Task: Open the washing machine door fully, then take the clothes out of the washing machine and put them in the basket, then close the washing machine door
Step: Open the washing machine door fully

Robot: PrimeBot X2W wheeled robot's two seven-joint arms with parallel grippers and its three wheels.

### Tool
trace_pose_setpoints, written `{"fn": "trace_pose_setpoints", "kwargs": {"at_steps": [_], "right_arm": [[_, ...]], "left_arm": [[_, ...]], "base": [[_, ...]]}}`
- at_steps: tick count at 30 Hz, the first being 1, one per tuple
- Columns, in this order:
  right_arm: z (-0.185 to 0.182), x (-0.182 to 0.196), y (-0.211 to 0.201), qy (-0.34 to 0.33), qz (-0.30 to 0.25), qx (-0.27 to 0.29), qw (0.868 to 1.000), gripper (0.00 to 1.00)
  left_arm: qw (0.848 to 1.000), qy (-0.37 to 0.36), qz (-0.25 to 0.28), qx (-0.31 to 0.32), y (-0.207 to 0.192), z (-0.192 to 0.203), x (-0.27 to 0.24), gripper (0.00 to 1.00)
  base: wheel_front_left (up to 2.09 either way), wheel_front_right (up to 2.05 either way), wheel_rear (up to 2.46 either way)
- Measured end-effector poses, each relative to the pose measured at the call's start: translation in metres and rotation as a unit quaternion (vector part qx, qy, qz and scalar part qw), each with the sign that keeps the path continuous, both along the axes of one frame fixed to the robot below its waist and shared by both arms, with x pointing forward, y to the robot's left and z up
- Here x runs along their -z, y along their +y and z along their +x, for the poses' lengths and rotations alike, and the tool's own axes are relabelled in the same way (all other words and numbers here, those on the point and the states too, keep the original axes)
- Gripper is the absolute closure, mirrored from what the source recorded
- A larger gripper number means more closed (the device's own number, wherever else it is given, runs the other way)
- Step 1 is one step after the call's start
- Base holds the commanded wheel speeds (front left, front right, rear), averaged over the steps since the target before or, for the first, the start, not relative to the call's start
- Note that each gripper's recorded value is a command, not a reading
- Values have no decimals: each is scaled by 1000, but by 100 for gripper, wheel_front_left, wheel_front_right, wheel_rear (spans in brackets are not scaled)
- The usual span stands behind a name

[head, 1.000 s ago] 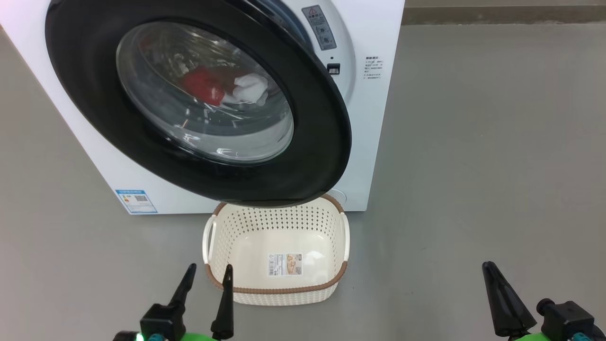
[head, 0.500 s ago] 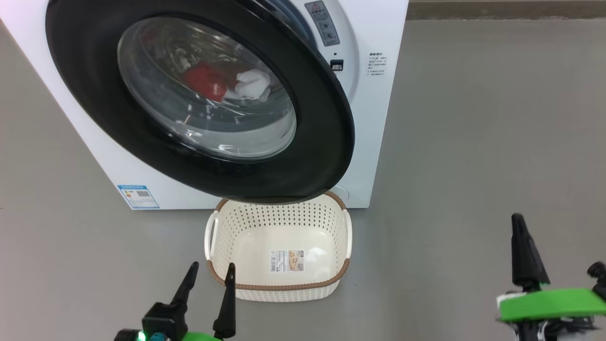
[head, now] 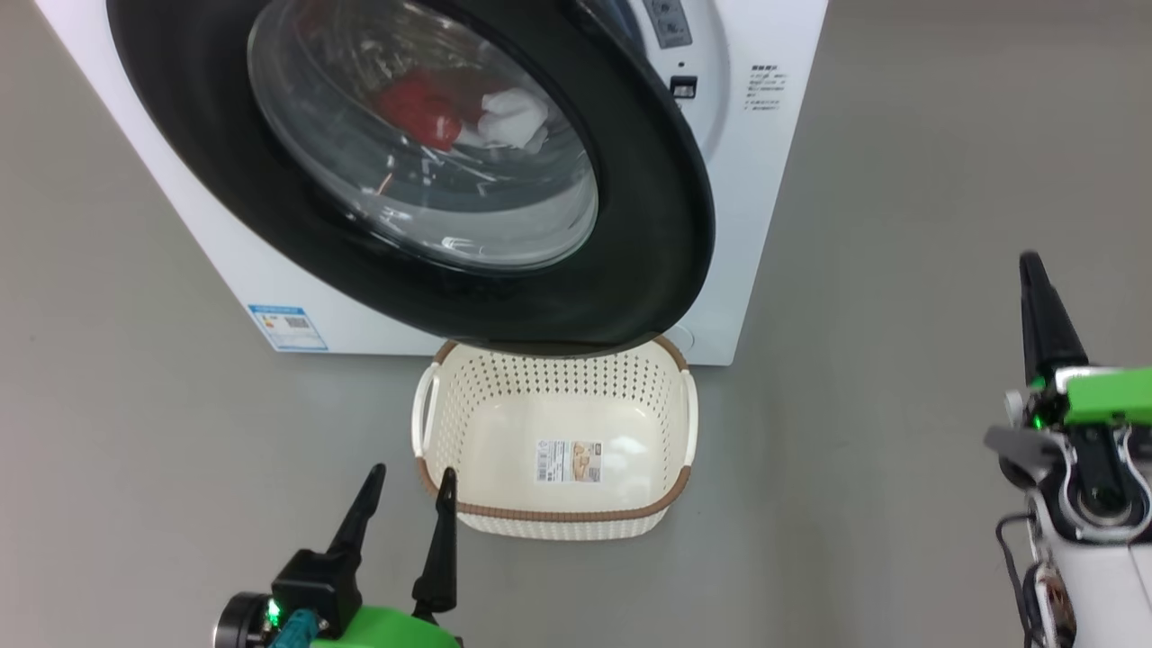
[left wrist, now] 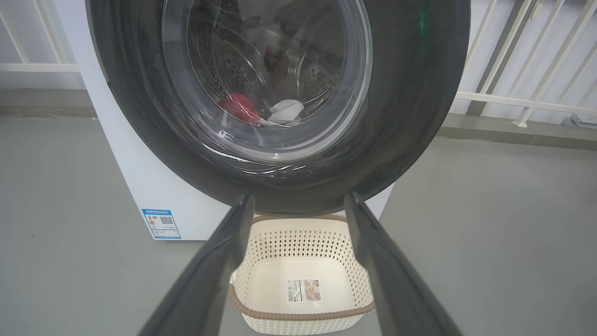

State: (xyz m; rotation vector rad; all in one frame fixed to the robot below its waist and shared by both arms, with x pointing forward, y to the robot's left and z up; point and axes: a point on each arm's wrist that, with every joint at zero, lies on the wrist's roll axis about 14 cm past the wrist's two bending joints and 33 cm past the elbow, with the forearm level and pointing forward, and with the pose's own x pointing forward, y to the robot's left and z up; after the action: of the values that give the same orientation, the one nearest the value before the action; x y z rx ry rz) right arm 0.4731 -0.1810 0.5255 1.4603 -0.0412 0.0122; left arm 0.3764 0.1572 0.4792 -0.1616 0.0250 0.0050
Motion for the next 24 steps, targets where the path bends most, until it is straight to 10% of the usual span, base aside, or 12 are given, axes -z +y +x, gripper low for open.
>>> {"fn": "trace_pose_setpoints", "kwargs": {"at_steps": [24], "right_arm": [[94,11,135,65,33,-255,964,100]], "left_arm": [[1000,1,4,-19,9,25,0,0]], "base": [[0,0,0]]}}
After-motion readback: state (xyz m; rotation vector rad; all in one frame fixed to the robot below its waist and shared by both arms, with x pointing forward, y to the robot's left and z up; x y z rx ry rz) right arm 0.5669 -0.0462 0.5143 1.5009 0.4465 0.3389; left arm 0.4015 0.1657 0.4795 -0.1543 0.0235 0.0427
